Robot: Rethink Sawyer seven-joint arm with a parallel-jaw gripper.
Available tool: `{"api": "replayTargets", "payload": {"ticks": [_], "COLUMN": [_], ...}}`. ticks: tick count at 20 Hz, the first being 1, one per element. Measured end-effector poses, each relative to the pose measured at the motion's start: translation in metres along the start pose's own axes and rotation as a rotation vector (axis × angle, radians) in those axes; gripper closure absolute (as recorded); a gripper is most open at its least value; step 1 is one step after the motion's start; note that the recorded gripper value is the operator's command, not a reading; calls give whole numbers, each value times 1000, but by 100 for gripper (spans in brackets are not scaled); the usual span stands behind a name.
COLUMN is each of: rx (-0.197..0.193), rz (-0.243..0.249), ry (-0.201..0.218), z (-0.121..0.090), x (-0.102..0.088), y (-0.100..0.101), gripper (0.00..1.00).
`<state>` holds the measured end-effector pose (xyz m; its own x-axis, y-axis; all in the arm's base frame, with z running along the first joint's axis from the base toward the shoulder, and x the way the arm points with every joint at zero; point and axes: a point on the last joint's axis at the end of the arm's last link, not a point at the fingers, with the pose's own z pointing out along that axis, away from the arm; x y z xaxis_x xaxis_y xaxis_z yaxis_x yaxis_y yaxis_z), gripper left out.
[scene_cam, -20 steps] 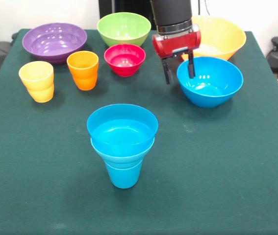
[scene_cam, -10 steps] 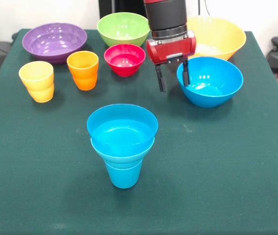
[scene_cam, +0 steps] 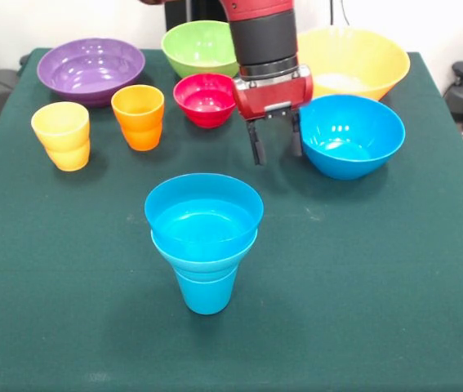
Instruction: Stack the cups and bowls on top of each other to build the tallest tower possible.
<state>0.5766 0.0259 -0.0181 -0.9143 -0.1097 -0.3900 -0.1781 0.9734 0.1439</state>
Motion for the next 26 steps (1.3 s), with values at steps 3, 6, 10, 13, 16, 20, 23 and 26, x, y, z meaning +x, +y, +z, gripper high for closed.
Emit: {"api": "replayTargets", "payload": {"ticks": [3,6,10,13,16,20,23,26], "rx": [-8,-16,-17,-15,-14,-19,-17,-7], "rz": [-3,-10,-9,-13,-15,-18,-21,-27], "ry": [10,18,19,17,15,13,16,8], "z": [3,6,7,3,-3,-23,-38,-54], "x": [9,15,15,14,13,3,-6,-21], "y": [-1,1,2,1,1,-1,-7,-16], "gripper": [0,0,0,0,0,0,0,0]}}
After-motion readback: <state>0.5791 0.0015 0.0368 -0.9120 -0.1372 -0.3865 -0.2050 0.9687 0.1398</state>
